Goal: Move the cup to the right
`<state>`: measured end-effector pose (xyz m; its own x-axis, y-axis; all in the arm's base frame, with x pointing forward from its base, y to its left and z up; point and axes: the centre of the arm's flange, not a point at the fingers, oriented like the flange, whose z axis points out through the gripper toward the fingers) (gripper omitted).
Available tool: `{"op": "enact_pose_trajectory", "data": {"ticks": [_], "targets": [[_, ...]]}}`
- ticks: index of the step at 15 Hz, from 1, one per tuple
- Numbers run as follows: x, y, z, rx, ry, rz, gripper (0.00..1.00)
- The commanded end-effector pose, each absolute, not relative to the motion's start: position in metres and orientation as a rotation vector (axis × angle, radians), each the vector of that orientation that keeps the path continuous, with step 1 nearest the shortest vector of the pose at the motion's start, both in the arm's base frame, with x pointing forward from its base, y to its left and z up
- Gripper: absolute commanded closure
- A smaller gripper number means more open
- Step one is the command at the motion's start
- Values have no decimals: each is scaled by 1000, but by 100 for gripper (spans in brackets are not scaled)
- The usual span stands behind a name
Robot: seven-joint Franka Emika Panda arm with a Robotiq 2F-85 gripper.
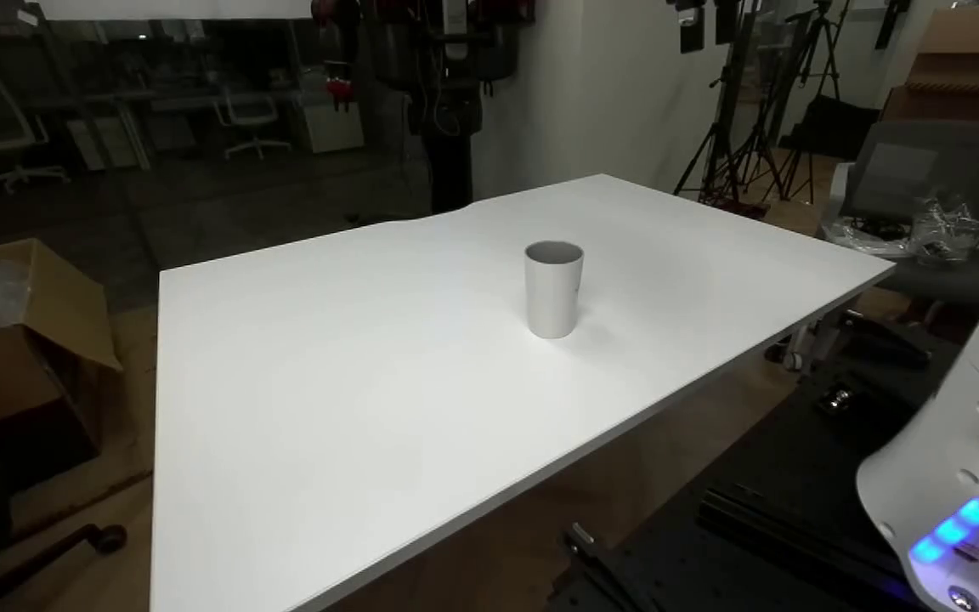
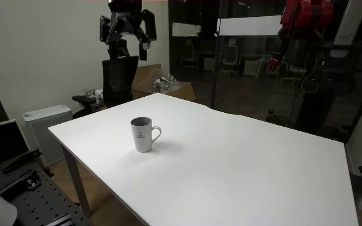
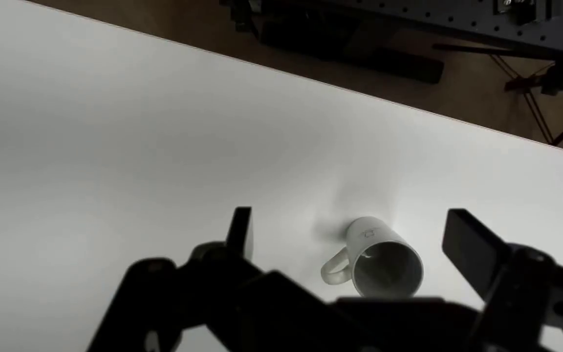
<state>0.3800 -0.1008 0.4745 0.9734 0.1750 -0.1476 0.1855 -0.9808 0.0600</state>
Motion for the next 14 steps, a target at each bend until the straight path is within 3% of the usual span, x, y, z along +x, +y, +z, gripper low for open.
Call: {"op": "enact_pose_trajectory", "data": {"ticks": [1,8,14], "targets": [[380,-101,474,3048,279,-218,0],[380,-101,474,3048,279,-218,0],[467,-115,463,3079,-43,253,0]]}}
